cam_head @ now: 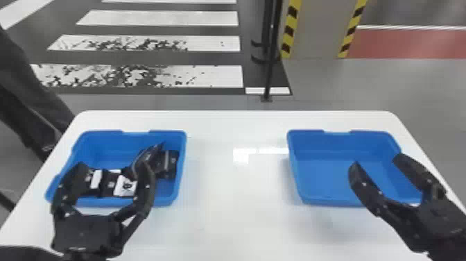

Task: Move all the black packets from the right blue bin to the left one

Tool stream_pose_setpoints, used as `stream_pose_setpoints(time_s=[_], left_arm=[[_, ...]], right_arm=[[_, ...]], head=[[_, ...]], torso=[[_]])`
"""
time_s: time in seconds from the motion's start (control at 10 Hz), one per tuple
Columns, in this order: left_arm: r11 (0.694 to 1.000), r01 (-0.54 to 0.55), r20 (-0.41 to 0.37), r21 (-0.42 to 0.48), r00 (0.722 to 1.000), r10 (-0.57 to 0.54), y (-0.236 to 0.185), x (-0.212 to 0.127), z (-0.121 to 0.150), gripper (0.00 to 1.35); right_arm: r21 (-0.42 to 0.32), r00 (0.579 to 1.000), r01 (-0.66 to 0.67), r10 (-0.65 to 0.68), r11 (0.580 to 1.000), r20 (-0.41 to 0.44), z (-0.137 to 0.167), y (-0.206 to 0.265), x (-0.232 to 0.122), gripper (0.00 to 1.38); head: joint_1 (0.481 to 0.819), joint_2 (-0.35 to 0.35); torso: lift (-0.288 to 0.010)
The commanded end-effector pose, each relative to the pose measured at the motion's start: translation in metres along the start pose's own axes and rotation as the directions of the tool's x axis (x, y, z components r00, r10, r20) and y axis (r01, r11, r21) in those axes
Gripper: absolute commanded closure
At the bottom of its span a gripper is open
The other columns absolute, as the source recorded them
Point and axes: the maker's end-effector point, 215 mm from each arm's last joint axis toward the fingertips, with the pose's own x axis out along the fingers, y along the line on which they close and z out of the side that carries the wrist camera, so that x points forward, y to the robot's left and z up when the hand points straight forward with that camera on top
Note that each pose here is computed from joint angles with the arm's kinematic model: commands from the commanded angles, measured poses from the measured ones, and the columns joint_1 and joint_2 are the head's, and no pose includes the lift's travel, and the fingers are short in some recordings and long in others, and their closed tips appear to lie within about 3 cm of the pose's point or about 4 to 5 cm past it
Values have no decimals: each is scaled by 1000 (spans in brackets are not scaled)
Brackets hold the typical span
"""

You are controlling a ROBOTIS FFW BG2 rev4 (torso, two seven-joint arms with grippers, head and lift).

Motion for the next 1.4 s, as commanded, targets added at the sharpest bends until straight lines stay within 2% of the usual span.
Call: stream_pose_setpoints(time_s=[0.0, 0.1, 0.3, 0.6, 1.3], left_arm=[[997, 55, -85, -47, 995, -59, -32, 6, -7, -1], [996, 67, -129, -64, 989, -74, -40, 6, -19, -1], [999, 26, -119, -42, 992, -31, -22, 3, -16, -1], [1000, -8, -81, -30, 997, 6, -13, 1, -5, -1], [1000, -21, -66, 4, 998, 22, -5, -2, 0, -1]], right_arm=[[-27, 1000, -7, 7, 1000, -19, 6, 8, -1, 131], [-50, 999, -9, 7, 999, -39, 7, 10, 1, 131], [-67, 999, -8, 5, 998, -42, 9, 12, 2, 131], [-71, 999, 4, -7, 997, -37, 12, 11, 1, 134], [-83, 999, 24, -26, 996, -30, 18, 10, -1, 154]], head=[[695, -18], [695, -46], [695, -70], [695, -43], [695, -32]], torso=[[-140], [-140], [-140], [-140], [-140]])
